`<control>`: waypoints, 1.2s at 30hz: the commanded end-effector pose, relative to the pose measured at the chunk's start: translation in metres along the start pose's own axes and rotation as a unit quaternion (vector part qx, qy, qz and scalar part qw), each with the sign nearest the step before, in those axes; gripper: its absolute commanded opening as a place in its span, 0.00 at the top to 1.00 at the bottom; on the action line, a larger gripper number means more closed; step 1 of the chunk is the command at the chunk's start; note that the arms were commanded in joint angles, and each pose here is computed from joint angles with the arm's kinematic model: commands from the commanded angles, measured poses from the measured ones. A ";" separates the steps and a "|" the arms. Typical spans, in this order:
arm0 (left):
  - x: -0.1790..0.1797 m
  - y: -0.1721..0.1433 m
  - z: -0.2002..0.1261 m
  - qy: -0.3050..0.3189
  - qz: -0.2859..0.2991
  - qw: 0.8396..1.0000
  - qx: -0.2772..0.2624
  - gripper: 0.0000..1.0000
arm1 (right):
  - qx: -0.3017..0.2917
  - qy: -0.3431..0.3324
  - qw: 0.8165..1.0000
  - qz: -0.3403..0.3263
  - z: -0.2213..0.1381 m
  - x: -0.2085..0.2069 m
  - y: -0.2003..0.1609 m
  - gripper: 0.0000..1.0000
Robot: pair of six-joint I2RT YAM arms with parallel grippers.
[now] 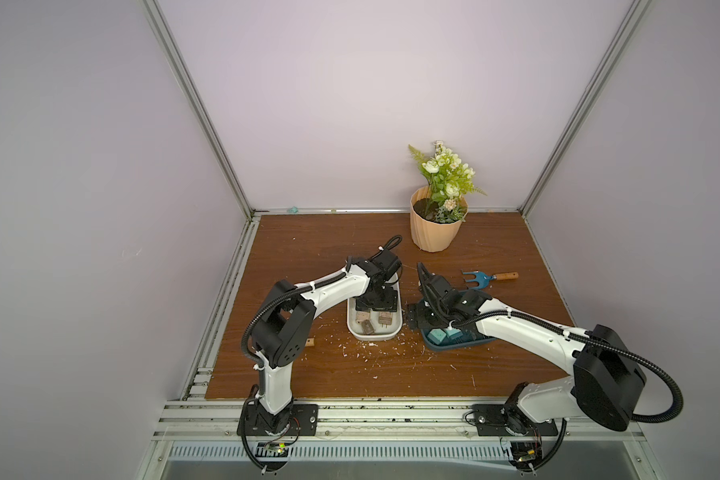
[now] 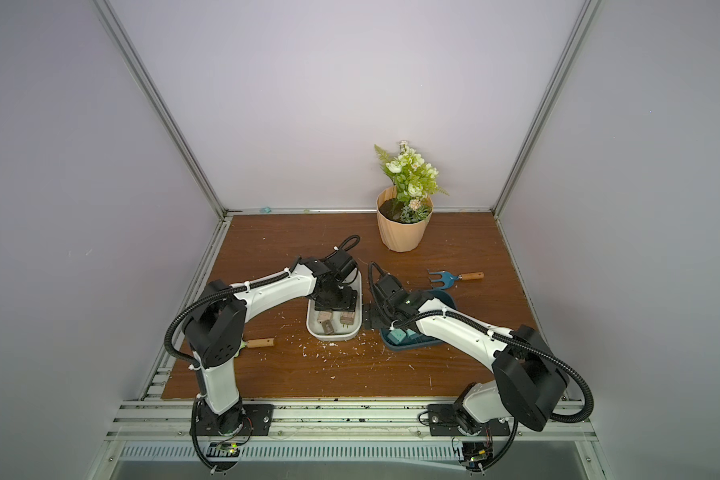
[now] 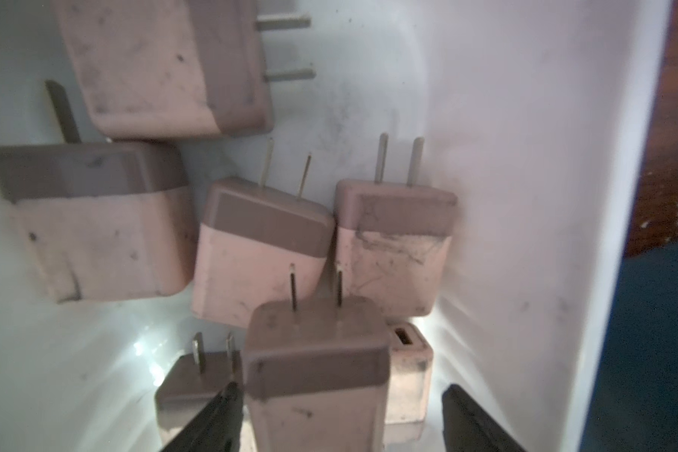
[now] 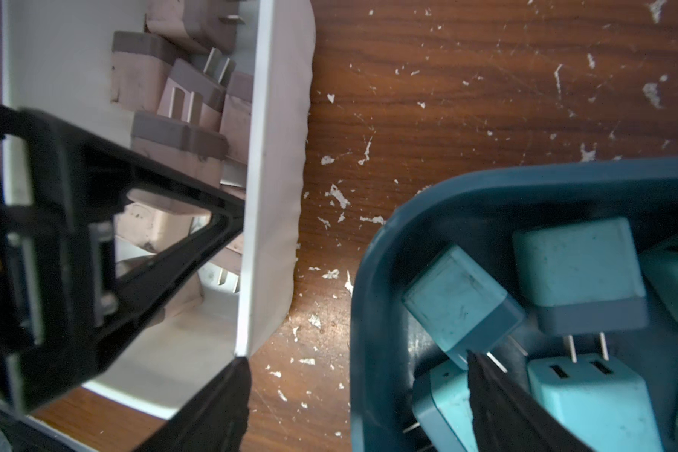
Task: Place the plugs by color into the storage box
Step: Place the plug in the storage box, then reset both arms
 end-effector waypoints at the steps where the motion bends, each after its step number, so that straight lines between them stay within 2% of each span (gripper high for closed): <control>1: -0.003 0.008 -0.025 0.014 0.010 1.000 -0.013 0.13 | -0.022 0.015 1.000 0.000 -0.013 0.011 0.010 0.11; 6: 0.007 0.033 -0.082 0.027 0.007 0.997 -0.079 0.02 | -0.042 0.004 0.999 0.001 -0.026 0.006 0.014 0.11; 10: 0.037 0.037 -0.120 0.027 -0.015 0.992 -0.123 0.01 | -0.062 0.001 0.998 0.010 -0.037 -0.002 0.020 0.11; 15: 0.075 0.027 -0.158 0.062 -0.044 0.982 -0.173 0.02 | -0.077 -0.010 0.997 0.025 -0.049 -0.016 0.026 0.11; 22: 0.107 -0.009 -0.185 0.131 -0.050 0.966 -0.216 0.01 | -0.101 0.005 0.992 0.072 -0.067 -0.034 0.026 0.11; 26: 0.113 -0.022 -0.199 0.140 -0.054 0.960 -0.238 0.02 | -0.115 0.033 0.987 0.104 -0.066 -0.038 0.023 0.12; 30: 0.118 -0.032 -0.209 0.146 -0.064 0.953 -0.256 0.02 | -0.120 0.029 0.984 0.128 -0.060 -0.043 0.024 0.15; 33: 0.126 -0.040 -0.223 0.164 -0.081 0.941 -0.284 0.02 | -0.130 0.022 0.982 0.133 -0.060 -0.048 0.031 0.15; 36: 0.143 -0.049 -0.233 0.221 -0.098 0.921 -0.305 0.02 | -0.147 0.005 0.980 0.134 -0.064 -0.064 0.050 0.14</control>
Point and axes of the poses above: each gripper's point midway between its finger pads, its own z axis out along the fingers, its own x axis along the line the jaws close on, y = z × x, the point moved 4 cm from there along -z, back along the fingers, and after that the axes turned 13 degrees about z, right-handed, at the moved point
